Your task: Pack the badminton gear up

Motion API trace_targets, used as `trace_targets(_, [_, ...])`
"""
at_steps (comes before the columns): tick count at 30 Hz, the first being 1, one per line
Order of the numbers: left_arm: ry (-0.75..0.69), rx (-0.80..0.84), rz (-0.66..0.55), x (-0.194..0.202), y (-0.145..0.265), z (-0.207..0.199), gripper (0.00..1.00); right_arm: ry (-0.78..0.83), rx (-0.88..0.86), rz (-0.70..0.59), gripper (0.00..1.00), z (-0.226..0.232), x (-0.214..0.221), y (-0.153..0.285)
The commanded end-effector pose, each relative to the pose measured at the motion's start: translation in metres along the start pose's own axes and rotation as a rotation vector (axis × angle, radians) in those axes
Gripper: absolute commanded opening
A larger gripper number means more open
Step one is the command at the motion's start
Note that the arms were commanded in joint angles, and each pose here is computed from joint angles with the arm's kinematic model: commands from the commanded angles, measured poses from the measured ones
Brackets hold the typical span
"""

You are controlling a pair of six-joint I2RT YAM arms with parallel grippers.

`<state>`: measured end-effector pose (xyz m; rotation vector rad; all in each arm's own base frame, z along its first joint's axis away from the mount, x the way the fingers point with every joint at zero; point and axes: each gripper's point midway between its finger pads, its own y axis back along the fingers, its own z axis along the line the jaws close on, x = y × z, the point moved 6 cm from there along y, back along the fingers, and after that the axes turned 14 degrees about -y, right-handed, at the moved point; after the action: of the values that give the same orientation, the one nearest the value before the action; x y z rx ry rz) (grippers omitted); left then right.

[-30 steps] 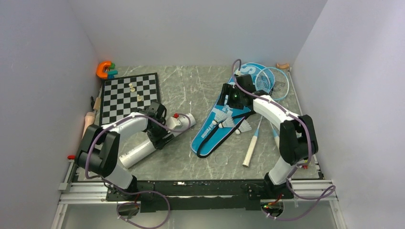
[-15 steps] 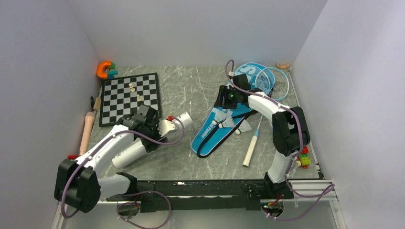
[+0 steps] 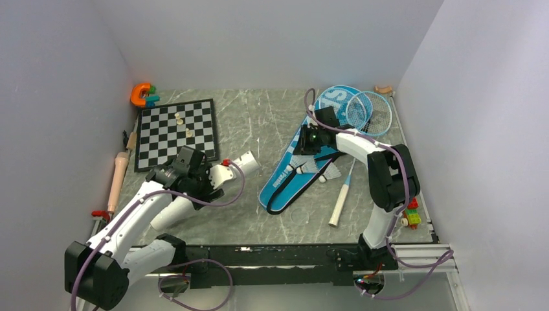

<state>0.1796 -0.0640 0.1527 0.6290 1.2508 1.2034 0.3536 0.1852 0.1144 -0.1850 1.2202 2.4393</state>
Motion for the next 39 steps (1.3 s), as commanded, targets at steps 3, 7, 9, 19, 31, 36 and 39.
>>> trace_targets(3, [0.000,-0.025,-0.093,-0.012,0.006,0.001,0.19,0.012,-0.053,-0.012,0.00,0.011,-0.005,0.010])
trace_targets(7, [0.009,-0.026,-0.103,-0.015,0.005,0.003,0.19,0.011,-0.106,-0.058,0.00,0.033,-0.011,0.034])
trace_targets(9, [0.002,-0.028,-0.118,-0.017,0.004,0.004,0.19,0.003,-0.167,-0.087,0.00,0.051,-0.009,0.052])
trace_targets(19, [-0.149,-0.018,-0.245,-0.021,0.004,-0.008,0.22,0.050,-0.406,-0.222,0.00,0.124,0.009,0.162])
trace_targets(31, [-0.201,0.024,-0.375,-0.039,0.013,-0.012,0.19,0.073,-0.529,-0.188,0.00,0.177,0.077,0.187])
trace_targets(36, [-0.204,0.042,-0.417,-0.045,0.020,-0.015,0.20,0.070,-0.531,-0.191,0.00,0.184,0.087,0.181])
trace_targets(39, [-0.198,0.038,-0.423,-0.047,0.021,-0.014,0.19,0.081,-0.530,-0.177,0.00,0.191,0.093,0.178])
